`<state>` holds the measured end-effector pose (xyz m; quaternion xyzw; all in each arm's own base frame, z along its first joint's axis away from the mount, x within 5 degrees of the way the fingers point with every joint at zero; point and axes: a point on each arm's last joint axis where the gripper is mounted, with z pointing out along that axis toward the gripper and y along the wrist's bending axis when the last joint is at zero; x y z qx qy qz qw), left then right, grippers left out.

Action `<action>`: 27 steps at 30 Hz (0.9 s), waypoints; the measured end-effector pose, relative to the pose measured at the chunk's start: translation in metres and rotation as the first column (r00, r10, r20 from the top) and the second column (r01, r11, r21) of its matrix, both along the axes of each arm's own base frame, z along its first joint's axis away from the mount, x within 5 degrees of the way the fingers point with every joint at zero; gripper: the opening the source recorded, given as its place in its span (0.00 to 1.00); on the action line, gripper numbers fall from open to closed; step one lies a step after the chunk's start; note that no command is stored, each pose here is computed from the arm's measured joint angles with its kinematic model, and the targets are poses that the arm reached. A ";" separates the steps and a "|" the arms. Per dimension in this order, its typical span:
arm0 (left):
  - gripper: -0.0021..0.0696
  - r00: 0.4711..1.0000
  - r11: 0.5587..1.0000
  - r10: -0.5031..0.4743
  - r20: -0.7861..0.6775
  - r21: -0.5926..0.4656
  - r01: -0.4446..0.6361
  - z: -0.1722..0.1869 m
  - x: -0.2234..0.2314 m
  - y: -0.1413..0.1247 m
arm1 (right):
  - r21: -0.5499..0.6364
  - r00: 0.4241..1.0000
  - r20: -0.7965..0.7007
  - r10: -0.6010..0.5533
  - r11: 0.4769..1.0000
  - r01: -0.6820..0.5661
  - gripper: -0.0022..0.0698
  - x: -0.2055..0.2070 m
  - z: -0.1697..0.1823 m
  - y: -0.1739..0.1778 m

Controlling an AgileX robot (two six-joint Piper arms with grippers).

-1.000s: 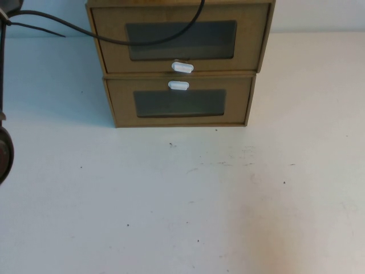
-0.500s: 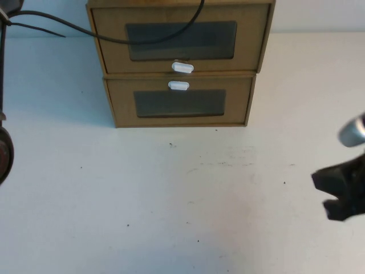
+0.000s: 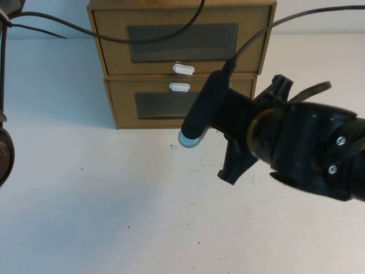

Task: Open the shoe box
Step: 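Pull the top drawer of the cardboard box fully open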

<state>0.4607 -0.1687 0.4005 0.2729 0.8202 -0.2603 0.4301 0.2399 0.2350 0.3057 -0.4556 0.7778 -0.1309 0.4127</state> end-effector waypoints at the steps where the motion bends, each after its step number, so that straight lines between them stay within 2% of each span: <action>1: 0.02 1.000 1.000 0.000 0.000 0.000 0.000 0.000 0.000 0.000 | -0.024 0.999 0.038 0.011 1.000 -0.010 0.01 0.002 -0.001 0.003; 4: 0.02 1.000 1.000 0.003 -0.004 -0.003 -0.003 0.000 0.000 0.000 | -0.084 0.984 0.171 0.056 0.996 -0.042 0.01 0.009 -0.002 0.014; 8: 0.02 1.000 1.000 0.003 -0.010 -0.004 -0.003 0.000 0.000 0.000 | -0.115 0.934 0.333 0.133 0.988 -0.100 0.01 0.018 -0.001 0.028; 12: 0.02 1.000 1.000 0.005 -0.010 -0.007 -0.005 0.000 0.000 0.000 | -0.119 0.900 0.392 0.188 0.981 -0.153 0.03 0.024 -0.007 0.041; 16: 0.02 1.000 1.000 0.007 -0.012 -0.008 -0.007 0.000 0.000 0.000 | -0.133 0.893 0.388 0.228 0.973 -0.190 0.13 0.029 -0.017 0.052; 21: 0.02 1.000 1.000 0.010 -0.022 -0.012 -0.010 0.000 -0.001 0.000 | -0.147 0.898 0.371 0.238 0.970 -0.196 0.34 0.037 -0.030 0.064; 27: 0.02 1.000 1.000 0.012 -0.026 -0.012 -0.012 0.000 -0.001 0.000 | -0.156 0.904 0.375 0.202 0.976 -0.154 0.40 0.059 -0.040 0.073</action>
